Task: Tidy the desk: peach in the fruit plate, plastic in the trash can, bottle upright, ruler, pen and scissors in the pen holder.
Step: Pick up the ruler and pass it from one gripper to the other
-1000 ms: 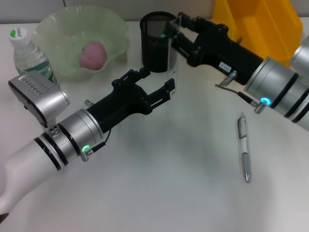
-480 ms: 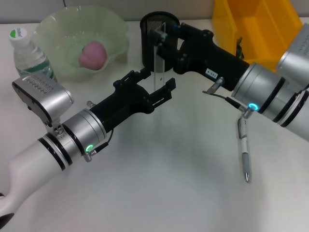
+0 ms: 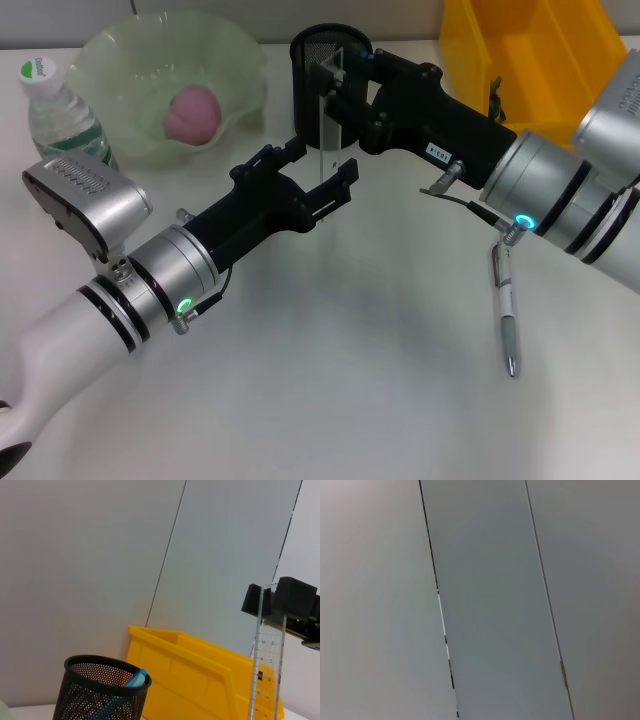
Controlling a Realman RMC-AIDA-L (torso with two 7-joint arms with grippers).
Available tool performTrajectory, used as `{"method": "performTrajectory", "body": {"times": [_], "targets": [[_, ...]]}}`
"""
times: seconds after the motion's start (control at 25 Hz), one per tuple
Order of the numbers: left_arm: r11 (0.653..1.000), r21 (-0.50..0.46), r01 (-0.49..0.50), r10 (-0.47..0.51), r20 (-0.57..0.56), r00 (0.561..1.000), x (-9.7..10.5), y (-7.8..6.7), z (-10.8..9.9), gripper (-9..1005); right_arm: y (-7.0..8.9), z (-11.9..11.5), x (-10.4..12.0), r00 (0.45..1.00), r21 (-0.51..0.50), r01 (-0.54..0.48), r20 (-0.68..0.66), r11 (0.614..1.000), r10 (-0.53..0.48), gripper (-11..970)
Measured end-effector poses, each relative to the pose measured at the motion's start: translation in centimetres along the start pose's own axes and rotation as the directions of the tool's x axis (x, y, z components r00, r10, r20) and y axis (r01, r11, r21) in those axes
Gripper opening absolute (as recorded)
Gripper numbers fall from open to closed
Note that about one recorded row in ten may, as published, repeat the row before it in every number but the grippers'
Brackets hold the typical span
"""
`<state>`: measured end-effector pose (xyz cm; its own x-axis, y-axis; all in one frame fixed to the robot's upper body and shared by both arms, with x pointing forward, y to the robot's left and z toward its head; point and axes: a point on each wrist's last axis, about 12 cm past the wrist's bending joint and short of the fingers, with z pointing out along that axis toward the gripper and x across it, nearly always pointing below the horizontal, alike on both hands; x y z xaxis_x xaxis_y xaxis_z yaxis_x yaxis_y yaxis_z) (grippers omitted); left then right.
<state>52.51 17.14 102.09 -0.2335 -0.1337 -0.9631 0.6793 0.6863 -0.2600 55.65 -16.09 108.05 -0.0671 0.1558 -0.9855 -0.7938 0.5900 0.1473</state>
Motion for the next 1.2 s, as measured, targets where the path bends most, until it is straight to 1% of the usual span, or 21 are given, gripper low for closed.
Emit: {"method": "performTrajectory", "body": {"times": [0.24,0.44,0.6,0.8,1.08,1.2], "targets": [[1.000,0.005,-0.004,0.004,0.000,1.000,-0.09,-0.02,0.13,730,0.06,0.01,0.04,1.000,-0.002,0.000,-0.002,1.000,0.000,392],[0.999,0.033,-0.023,0.023,-0.011,1.000,-0.07,-0.24,0.23,729,0.10,0.02,0.06,1.000,-0.004,0.000,-0.002,1.000,0.000,394],[0.999,0.031,-0.026,0.027,-0.016,1.000,-0.04,-0.19,0.26,543,0.08,-0.06,0.07,1.000,-0.003,-0.001,-0.001,1.000,0.001,396],[0.999,0.026,-0.033,0.033,-0.020,0.999,0.05,-0.25,0.32,276,0.13,-0.08,0.12,1.000,-0.004,-0.001,-0.002,1.000,0.001,398],[0.999,0.023,-0.032,0.032,-0.018,0.999,0.03,-0.23,0.33,62,0.17,-0.04,0.09,1.000,-0.007,-0.001,-0.001,1.000,0.001,401],[0.999,0.024,-0.032,0.032,-0.018,0.999,0.03,-0.24,0.33,50,0.18,0.06,0.04,1.000,-0.010,0.001,-0.001,1.000,-0.001,402]]}}
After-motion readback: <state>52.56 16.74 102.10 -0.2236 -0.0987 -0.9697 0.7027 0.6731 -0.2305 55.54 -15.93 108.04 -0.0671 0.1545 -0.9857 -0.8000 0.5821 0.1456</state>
